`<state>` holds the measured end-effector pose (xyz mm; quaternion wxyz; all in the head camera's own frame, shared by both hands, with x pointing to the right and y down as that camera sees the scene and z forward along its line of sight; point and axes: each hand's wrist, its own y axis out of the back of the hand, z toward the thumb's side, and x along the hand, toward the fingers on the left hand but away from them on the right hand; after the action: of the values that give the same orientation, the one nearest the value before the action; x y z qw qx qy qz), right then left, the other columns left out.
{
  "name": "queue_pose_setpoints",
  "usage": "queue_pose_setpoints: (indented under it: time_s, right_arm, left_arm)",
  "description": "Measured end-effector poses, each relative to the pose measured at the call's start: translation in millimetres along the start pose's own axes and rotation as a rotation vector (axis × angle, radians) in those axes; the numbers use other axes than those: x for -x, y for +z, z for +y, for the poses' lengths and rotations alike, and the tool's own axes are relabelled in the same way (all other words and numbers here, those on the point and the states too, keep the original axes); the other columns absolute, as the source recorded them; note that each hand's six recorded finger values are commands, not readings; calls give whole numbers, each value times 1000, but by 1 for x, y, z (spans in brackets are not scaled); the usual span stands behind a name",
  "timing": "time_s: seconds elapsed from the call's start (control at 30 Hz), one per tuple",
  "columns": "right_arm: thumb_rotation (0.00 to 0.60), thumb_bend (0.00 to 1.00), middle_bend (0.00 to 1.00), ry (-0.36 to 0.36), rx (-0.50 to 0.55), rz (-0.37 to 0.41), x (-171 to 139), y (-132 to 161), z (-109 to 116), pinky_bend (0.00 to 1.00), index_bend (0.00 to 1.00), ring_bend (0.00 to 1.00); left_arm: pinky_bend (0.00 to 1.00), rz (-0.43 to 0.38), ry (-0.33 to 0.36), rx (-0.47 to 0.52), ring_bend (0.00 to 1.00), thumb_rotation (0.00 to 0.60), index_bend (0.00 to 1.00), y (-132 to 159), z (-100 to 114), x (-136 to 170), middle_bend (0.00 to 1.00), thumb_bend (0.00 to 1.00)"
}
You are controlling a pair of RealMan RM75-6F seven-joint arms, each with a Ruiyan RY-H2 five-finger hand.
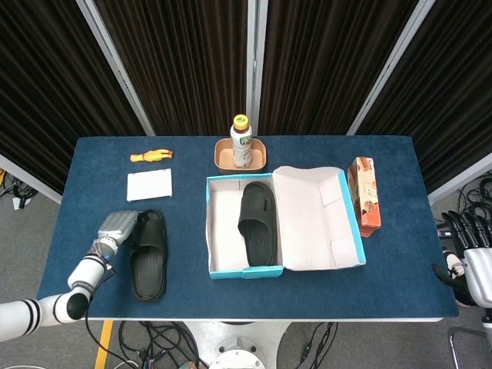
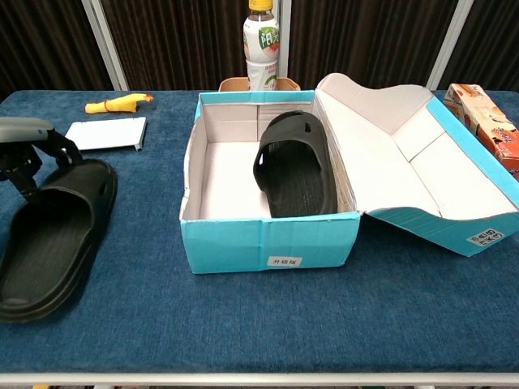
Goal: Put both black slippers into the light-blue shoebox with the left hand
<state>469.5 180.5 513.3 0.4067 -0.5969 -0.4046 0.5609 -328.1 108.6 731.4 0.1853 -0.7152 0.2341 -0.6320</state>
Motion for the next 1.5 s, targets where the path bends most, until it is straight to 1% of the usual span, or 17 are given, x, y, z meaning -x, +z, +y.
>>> queue_pose_setpoints:
  time_s: [0.07,0.17,0.27,0.37,0.4,0.47,0.5,0.57,0.6,0.7,0.83,0.9,1.0,1.2,1.27,1.4,1.5]
  right_arm:
    - [600,120,82,0,2,-2,0,-1,0,44,0,0]
    - [600,120,82,0,2,-2,0,-1,-1,45,0,0]
    - [600,120,82,-4,2,2,1,0,0,45,0,0]
    - [600,120,82,-2,3,3,2,0,-1,45,0,0]
    - [600,120,82,-1,3,3,2,0,-1,45,0,0]
    - [600,120,82,-2,2,4,2,1,0,45,0,0]
    - [600,120,82,-2,1,5,2,1,0,45,0,0]
    - [600,120,82,-3,-1,3,1,1,0,45,0,0]
    - [600,120,82,-3,-2,1,0,1,1,45,0,0]
    - [600,120,82,-5,-6,-7,-2,0,2,45,0,0]
    - [600,120,82,-6,-9,-11,-3,0,3,46,0,0]
    - [600,121,82,-3,-10,-12,-3,1,3,46,0,0]
    - [600,121,82,-1,-12,-14,-2,1,3,46,0,0]
    - [600,120,82,-2,-16,-23,-3,0,4,46,0,0]
    - [600,120,82,0,-16,-26,-3,-1,4,46,0,0]
    - [600,120,82,0,-18,-27,-2,-1,4,47,0,0]
    - [600,120,82,1,-18,-27,-2,-1,4,47,0,0]
  left_arm:
    - [789,-3,26,35,785,600,469,-1,9,3,472,37]
    - [789,-21,83,104,781,600,469,-2,27,9,472,37]
    - [789,-59,149,193,764,600,469,1,48,15,472,37]
    - [789,-124,214,301,729,600,469,11,68,20,469,37]
    - [788,-160,234,346,717,600,469,17,75,21,469,37]
    - [778,-219,253,415,696,600,469,28,83,22,469,37]
    - [770,-262,258,462,690,600,469,37,87,22,469,37]
    - [747,-332,259,532,674,600,469,52,92,21,468,37]
    - [741,-381,256,573,669,600,469,63,94,20,468,37]
    - [691,-509,237,636,645,600,469,98,94,15,461,37]
    - [646,-621,199,660,619,600,468,140,84,5,458,37]
    - [633,-652,185,667,614,600,468,156,77,-2,458,37]
    - [624,-675,188,650,609,600,467,171,70,-12,458,38]
    - [616,-690,246,568,607,600,464,187,59,-29,458,33]
    - [614,-689,269,547,604,600,462,189,57,-33,458,30]
    - [610,-687,336,502,604,600,460,188,57,-41,458,23]
    - [609,-691,369,490,603,600,455,189,53,-44,459,20]
